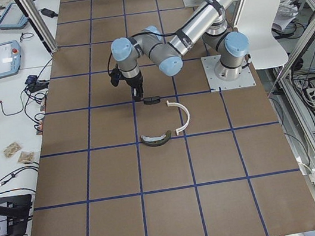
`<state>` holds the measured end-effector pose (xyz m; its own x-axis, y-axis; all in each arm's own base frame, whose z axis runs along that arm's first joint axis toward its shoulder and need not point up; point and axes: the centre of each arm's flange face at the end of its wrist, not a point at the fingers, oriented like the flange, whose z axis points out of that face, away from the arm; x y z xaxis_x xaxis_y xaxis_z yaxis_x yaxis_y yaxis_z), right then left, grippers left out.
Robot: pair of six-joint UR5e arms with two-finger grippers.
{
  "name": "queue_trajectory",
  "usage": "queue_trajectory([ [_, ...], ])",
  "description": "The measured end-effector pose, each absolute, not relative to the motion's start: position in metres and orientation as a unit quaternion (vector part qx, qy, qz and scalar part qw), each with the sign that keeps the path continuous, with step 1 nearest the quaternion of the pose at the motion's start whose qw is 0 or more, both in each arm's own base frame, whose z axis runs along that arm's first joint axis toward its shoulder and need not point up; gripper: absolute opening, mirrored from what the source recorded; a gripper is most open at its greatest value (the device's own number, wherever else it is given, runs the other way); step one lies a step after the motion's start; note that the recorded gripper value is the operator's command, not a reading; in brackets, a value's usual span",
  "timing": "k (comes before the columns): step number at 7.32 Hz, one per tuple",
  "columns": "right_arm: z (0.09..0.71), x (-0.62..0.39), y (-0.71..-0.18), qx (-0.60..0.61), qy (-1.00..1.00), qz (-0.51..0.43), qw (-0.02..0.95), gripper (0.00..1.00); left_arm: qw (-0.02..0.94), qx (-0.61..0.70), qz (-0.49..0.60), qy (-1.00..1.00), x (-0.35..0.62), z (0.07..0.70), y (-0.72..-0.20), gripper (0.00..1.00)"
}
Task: Place bearing gear from tray to pile
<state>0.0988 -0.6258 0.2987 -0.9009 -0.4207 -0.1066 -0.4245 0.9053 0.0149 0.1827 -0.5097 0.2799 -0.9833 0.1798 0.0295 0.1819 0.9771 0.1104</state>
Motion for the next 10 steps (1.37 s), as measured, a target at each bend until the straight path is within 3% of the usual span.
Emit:
queue_trajectory([
  [1,0.279,0.187,-0.603,-0.162,0.986,0.016,0.045,0.11,0.035,-0.085,-0.056,-0.994,0.204,0.262,-0.501,0.01],
  [3,0.234,0.322,-0.554,-0.072,0.996,-0.014,0.045,0.37,0.050,-0.087,-0.046,-0.994,0.216,0.232,-0.494,0.06],
  [4,0.217,0.354,-0.541,-0.048,0.997,-0.025,0.048,0.57,0.050,-0.090,-0.044,-0.994,0.215,0.217,-0.489,0.33],
  [5,0.207,0.366,-0.536,-0.040,0.998,-0.029,0.047,0.93,0.045,-0.092,-0.040,-0.994,0.214,0.207,-0.486,0.65],
  [6,0.203,0.368,-0.534,-0.041,0.998,-0.033,0.036,1.00,0.038,-0.092,-0.033,-0.995,0.214,0.203,-0.486,0.75],
  [7,0.204,0.366,-0.535,-0.048,0.998,-0.041,0.016,1.00,0.031,-0.091,-0.027,-0.995,0.214,0.205,-0.488,0.77],
  [10,0.255,0.346,-0.551,-0.070,0.996,-0.053,-0.010,1.00,0.010,-0.101,0.006,-0.995,0.167,0.252,-0.516,0.78],
])
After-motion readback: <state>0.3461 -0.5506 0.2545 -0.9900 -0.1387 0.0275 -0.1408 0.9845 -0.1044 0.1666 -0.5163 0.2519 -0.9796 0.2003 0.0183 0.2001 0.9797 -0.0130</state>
